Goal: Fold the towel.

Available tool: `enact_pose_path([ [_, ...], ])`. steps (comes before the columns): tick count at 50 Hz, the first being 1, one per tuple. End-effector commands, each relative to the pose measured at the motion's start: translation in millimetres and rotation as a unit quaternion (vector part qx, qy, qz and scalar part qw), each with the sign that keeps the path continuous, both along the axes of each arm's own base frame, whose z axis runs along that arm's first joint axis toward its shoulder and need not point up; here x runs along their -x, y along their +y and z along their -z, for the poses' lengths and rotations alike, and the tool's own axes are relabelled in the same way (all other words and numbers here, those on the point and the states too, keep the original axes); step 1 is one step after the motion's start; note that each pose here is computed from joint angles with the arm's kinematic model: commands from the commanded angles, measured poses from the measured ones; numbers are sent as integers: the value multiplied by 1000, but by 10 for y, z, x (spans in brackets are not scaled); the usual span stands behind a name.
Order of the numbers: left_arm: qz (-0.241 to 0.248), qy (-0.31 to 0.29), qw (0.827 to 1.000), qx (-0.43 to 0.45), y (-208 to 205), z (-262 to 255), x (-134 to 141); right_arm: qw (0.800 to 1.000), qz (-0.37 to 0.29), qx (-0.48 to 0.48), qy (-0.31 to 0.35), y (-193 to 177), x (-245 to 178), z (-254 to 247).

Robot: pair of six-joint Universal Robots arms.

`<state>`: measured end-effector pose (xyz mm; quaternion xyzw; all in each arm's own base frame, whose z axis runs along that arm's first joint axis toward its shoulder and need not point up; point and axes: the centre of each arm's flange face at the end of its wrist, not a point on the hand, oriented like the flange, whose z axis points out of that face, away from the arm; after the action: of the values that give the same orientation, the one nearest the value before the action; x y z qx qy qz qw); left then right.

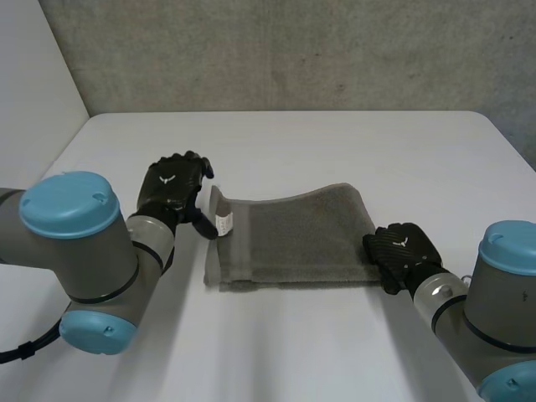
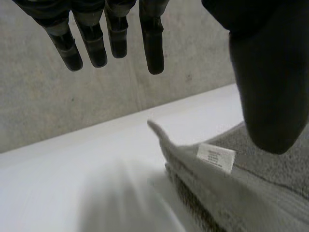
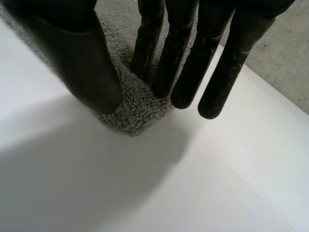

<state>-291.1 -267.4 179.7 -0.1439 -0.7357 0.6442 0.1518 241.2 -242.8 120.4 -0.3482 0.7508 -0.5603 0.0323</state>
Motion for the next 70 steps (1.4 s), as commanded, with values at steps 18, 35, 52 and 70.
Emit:
enact_pose_path([
  [18,-9,11,1000,10,3,-126,-75,998,47,-17,25,-72,363,-10],
  [35,-12,33,999,42,-176,-366,-167,997,-51,56,31,37,-66,-726],
  [52,-8,60,998,29,-125,-371,-150,960,-278,16,25,1290,-1182,-332],
  [70,48,55,997,12,227,-291,130,993,-100,62,-17,558,-645,-835],
])
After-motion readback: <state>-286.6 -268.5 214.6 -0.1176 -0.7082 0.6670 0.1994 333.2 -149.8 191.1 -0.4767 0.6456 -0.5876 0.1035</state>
